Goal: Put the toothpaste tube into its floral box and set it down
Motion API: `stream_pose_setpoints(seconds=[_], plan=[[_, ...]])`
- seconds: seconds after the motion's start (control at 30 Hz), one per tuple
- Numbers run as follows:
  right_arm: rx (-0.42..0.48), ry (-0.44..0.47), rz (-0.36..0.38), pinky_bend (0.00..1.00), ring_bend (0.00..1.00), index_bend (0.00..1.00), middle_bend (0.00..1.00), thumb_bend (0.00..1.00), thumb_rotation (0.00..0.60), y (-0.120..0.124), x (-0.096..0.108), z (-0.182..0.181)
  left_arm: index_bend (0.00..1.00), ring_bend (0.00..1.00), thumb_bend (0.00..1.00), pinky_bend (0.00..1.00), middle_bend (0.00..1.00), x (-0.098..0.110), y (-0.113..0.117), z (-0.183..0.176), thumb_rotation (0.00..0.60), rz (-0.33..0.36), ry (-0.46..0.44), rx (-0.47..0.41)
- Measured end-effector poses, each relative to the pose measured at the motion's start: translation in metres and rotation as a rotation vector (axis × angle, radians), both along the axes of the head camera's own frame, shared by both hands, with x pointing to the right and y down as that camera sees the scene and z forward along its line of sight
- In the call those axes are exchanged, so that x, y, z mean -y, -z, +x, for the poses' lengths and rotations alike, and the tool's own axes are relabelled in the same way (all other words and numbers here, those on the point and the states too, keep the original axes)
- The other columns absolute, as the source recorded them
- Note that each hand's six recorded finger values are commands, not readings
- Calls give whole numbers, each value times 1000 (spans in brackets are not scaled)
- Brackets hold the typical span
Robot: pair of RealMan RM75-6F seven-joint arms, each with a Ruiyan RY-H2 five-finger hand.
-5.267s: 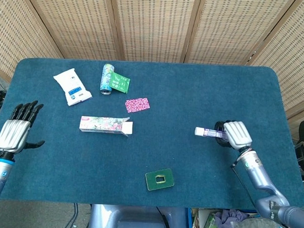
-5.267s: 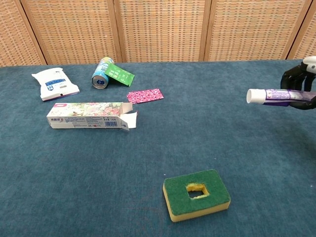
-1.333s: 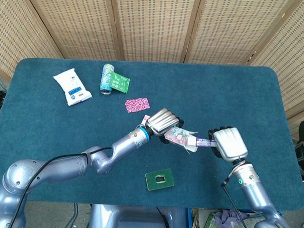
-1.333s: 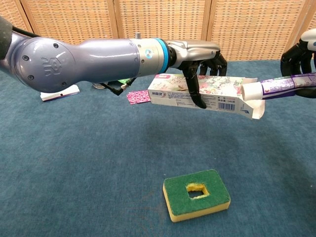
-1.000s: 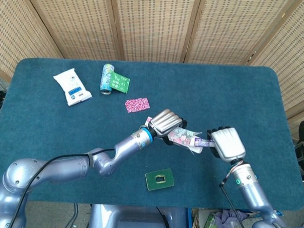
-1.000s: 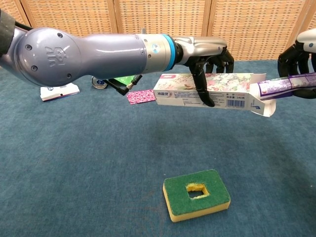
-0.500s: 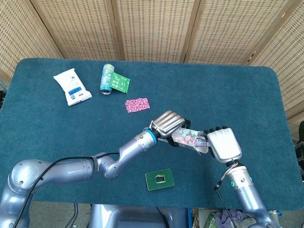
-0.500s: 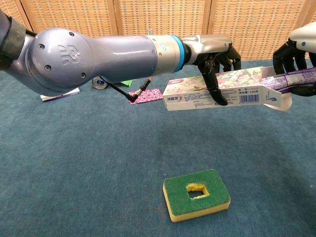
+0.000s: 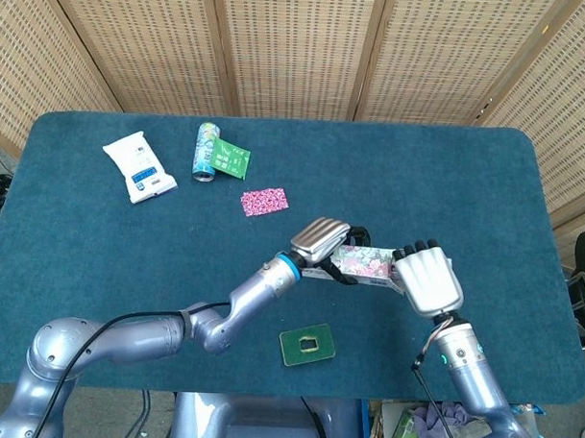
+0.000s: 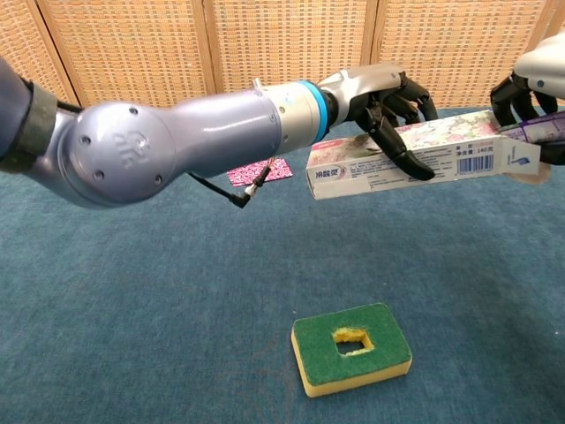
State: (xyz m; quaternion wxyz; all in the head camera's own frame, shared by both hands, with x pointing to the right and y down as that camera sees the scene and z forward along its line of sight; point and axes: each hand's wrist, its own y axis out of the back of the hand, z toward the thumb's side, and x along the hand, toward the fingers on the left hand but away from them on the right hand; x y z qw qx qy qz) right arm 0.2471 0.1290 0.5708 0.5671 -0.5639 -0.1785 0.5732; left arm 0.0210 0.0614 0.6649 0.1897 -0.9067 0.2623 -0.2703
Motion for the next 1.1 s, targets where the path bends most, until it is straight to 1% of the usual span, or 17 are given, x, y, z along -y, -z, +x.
stream_pose_setpoints(seconds=[0.17,0.3,0.5,0.57,0.63,0.67,0.7,0.73,0.77,0.8,0.83,0.9,0.93,1.1], plan=[[-26,28,28,492,494,577,571,632,600,2,1,-1,607,500,198,488,543,-4,-9,-1,600,-33,53,-60],[-49,62,59,492,493,577,570,632,600,6,2,-3,608,500,198,488,543,-6,-11,0,600,-52,102,-129],[-78,108,110,506,494,576,548,632,600,13,4,-6,608,500,199,488,543,-12,-14,1,600,-65,156,-225],[-89,120,124,522,494,556,529,632,600,15,4,-7,608,500,199,488,543,-13,-16,1,600,-75,169,-249],[-105,139,145,522,487,485,470,632,600,17,4,-8,609,500,198,488,543,-15,-17,1,600,-90,189,-279],[-113,149,155,497,464,417,413,603,600,18,4,-9,611,501,198,488,544,-16,-18,1,600,-95,199,-292],[-124,161,168,428,404,317,322,514,600,20,3,-10,614,502,198,488,545,-16,-19,1,600,-100,212,-307],[-132,169,177,322,311,213,215,386,600,21,3,-10,617,504,199,488,547,-16,-20,1,600,-102,221,-317],[-142,175,187,244,244,154,144,297,600,22,3,-11,619,506,199,488,549,-17,-21,1,600,-104,231,-327],[-157,181,201,136,148,84,63,203,600,23,3,-10,621,507,200,488,550,-16,-22,0,600,-108,246,-341],[-170,183,210,62,73,39,18,156,600,24,3,-10,621,508,200,488,551,-16,-22,0,600,-111,256,-352],[-199,184,233,3,9,2,0,117,600,27,3,-9,621,508,200,488,551,-15,-23,0,600,-120,278,-376],[-206,180,244,0,0,0,0,104,600,29,3,-9,621,508,200,488,551,-15,-24,0,600,-124,285,-384],[-207,141,291,0,0,0,0,98,600,42,9,-5,621,508,204,488,551,-13,-25,1,600,-150,310,-423]])
